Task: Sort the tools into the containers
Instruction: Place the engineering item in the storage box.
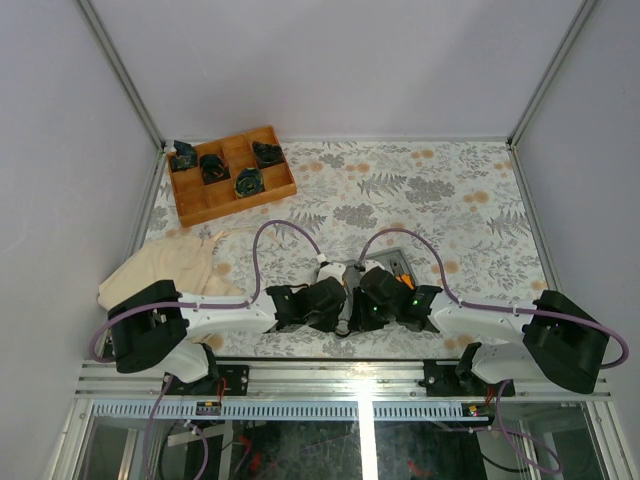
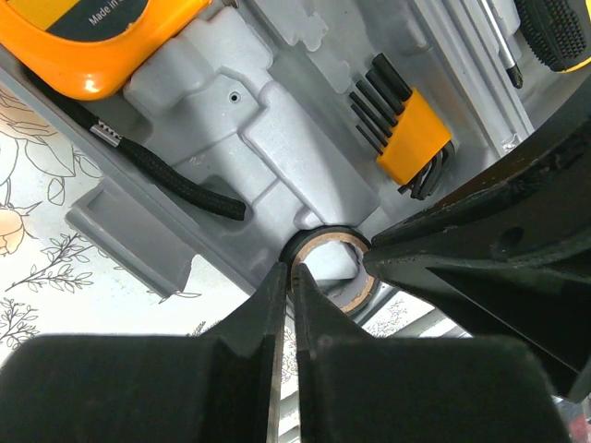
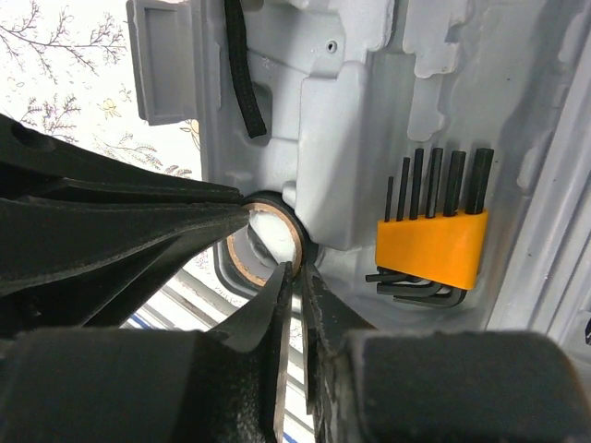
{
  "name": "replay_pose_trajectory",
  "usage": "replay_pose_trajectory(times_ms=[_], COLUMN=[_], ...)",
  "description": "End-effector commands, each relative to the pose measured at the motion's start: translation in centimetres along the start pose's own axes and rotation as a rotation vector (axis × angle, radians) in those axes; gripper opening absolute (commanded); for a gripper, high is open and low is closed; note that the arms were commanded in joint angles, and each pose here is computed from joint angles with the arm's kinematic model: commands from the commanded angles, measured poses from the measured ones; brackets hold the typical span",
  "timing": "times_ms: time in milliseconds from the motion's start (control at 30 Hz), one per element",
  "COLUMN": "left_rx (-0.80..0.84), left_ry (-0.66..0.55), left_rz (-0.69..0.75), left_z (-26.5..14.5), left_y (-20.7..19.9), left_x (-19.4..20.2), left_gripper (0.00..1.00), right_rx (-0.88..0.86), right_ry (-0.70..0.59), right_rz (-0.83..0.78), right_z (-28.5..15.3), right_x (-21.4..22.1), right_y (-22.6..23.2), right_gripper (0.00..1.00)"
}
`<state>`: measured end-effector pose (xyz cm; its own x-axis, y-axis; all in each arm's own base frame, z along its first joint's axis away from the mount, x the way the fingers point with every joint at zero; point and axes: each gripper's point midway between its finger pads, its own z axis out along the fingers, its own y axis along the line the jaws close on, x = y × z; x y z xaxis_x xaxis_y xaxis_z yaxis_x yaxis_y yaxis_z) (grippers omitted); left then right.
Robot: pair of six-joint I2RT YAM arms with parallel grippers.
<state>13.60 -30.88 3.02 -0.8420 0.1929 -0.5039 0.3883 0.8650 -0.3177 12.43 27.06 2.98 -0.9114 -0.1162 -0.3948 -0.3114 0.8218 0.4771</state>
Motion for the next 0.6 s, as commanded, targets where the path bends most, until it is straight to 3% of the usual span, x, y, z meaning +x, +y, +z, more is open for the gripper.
replay_pose_trajectory(times_ms=[0, 267, 567], left_rx=[0.021, 0.025, 0.023], left_ry=[-0.005, 0.022, 0.061], left_rz=[0.025, 0.031, 0.046], left_z=[0.5, 0.5, 0.7], left_y=[-0.8, -0.5, 0.1], left_x=[0.0, 1.2, 3.0], left_gripper=[0.0, 0.0, 0.0], right_rx=[0.027, 0.133, 0.232], right_ry=[0.044, 0.043, 0.072], right_rz=[-0.013, -0.033, -0.062], right_z=[0.2, 0.0, 0.6], right_x=[0.8, 1.3, 3.2], right_y=[-0.3, -1.7, -2.2], right_gripper=[0.09, 0.01, 0.0])
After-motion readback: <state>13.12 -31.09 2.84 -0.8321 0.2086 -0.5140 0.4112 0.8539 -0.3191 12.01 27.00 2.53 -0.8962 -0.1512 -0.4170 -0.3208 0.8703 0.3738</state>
